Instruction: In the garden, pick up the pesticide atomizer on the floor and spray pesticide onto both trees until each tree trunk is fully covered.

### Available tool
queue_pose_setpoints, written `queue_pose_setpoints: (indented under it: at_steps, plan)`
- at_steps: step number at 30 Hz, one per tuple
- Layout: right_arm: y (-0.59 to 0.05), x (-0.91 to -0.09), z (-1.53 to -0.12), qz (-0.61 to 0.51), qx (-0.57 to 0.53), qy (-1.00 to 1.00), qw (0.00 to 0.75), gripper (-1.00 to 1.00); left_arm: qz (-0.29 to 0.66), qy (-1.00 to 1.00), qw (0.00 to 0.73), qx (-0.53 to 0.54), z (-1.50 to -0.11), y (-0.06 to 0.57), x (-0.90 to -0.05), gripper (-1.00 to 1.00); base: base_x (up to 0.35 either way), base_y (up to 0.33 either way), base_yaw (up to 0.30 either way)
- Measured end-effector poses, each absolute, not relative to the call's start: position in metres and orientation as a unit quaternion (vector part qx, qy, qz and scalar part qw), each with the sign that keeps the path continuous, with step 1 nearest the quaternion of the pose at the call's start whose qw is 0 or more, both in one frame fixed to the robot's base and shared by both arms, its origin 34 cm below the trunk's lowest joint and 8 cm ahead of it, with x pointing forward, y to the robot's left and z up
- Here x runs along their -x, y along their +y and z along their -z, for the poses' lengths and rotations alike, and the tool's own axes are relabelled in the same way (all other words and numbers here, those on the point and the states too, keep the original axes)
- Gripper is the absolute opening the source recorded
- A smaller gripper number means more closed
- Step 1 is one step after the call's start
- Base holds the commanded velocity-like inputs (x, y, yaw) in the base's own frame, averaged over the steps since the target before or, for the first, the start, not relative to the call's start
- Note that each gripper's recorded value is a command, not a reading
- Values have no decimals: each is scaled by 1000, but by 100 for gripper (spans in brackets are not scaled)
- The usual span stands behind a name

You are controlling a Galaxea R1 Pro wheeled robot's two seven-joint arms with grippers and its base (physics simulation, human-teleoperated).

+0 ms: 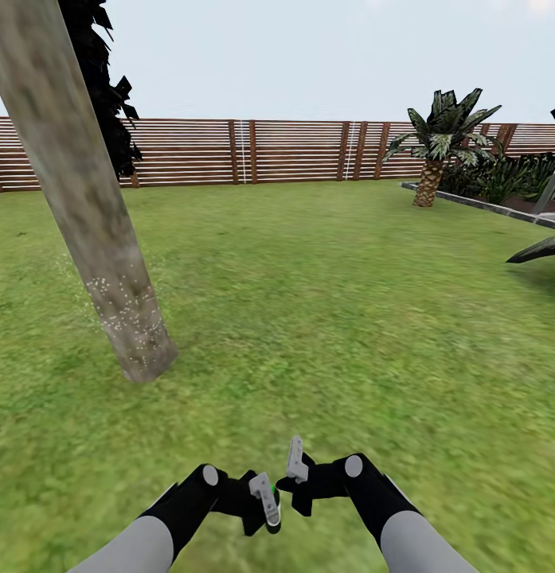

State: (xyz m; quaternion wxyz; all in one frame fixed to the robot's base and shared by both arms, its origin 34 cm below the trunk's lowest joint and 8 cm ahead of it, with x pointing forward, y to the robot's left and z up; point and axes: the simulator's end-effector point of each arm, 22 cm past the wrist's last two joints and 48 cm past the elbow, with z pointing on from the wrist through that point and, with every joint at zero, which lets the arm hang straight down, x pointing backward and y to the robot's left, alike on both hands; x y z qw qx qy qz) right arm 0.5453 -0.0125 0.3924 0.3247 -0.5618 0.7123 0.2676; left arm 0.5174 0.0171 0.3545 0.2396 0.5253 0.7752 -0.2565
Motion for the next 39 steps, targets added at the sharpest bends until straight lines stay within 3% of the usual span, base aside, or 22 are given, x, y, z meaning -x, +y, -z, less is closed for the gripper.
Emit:
queue_pose_setpoints:
  at_steps: [16,23,24,29,32,34,39]
  plan:
    - [-12,-545,-392,-268,561,713,324,-100,253,777,233,-527,-349,28,-515,-100,0,0,0]
    - [-12,-544,-391,-269,561,713,323,-100,182,813,187,-521,-318,159,-516,-100,0,0,0]
    - [-12,-543,-391,-269,562,713,322,100,171,818,179,-519,-314,180,-515,-100,0,0,0]
    - [-14,-547,-391,-263,558,716,326,100,99,859,147,-481,-307,311,-510,-100,0,0,0]
    - [-25,-580,-390,-204,527,738,369,100,55,901,199,-380,-306,345,-530,-100,0,0,0]
    - [-77,-603,-361,-101,452,790,402,100,15,926,234,-296,-294,361,-532,-100,0,0,0]
    - [-196,-558,-320,105,238,845,467,100,-38,942,314,-116,-263,357,-481,-100,0,0,0]
